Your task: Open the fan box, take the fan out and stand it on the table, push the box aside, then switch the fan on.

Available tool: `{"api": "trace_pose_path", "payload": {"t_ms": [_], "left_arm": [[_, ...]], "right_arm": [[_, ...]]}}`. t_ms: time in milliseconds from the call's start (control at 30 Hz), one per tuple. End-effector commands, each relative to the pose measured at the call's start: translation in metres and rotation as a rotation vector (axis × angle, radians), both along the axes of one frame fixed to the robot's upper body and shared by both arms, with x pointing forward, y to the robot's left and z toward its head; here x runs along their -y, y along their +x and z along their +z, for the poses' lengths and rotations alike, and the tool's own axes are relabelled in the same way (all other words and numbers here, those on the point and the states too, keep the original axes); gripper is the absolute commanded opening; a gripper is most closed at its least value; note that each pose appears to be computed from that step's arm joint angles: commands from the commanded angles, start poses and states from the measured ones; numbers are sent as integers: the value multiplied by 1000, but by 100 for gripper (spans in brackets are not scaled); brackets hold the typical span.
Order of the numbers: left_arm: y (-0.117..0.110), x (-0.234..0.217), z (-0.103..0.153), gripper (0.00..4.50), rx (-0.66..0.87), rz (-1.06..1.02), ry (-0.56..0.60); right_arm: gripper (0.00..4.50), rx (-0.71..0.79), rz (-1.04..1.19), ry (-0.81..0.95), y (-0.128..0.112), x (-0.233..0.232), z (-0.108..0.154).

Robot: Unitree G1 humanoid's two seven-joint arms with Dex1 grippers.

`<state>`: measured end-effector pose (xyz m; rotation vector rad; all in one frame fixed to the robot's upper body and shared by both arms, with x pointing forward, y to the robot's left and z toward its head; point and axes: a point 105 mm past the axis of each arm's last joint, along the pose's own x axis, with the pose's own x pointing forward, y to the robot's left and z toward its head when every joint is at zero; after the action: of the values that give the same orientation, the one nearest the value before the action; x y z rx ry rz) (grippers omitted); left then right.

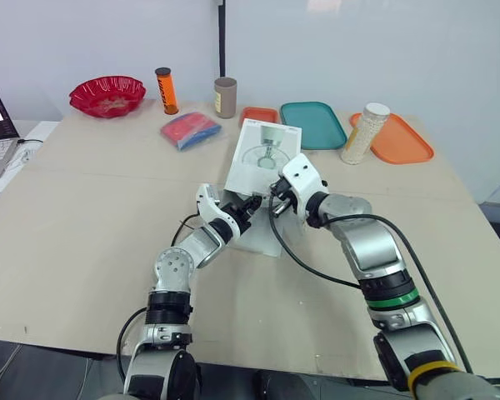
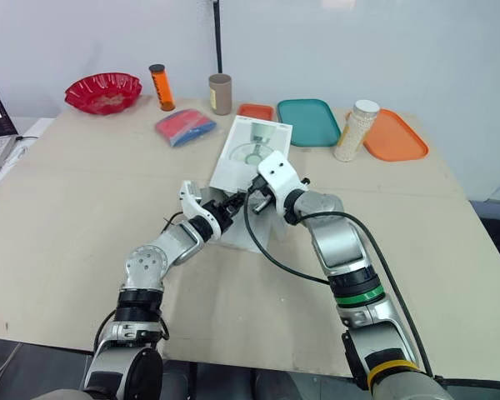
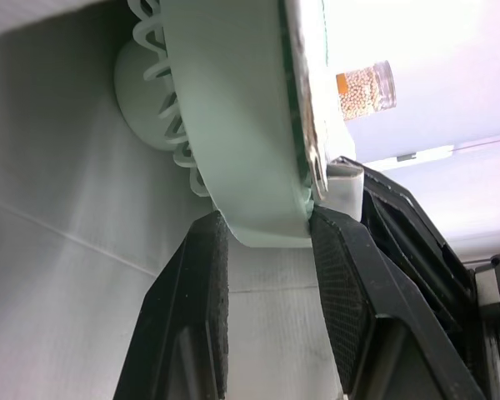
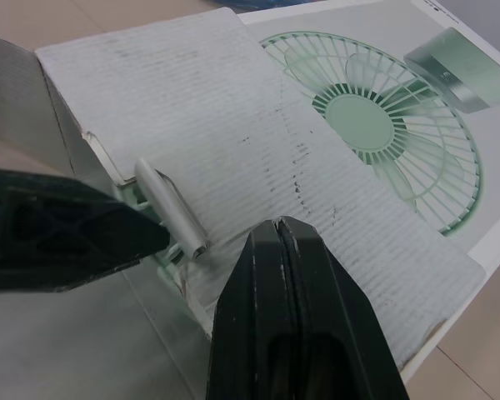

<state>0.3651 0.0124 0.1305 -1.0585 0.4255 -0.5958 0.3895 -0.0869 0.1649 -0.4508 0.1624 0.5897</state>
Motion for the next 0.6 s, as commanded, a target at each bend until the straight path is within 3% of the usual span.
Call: {"api": "trace_pose_path", "payload": {"t_ms": [33,600], "left_arm": [[-16,16,15,101,44,-106,21],[-43,-16,15,101,16,-141,93]], "right_arm": [[0,-143,-40,-34,-3,2,-35],[0,-148,-50,-41,-4,4,-34]]}}
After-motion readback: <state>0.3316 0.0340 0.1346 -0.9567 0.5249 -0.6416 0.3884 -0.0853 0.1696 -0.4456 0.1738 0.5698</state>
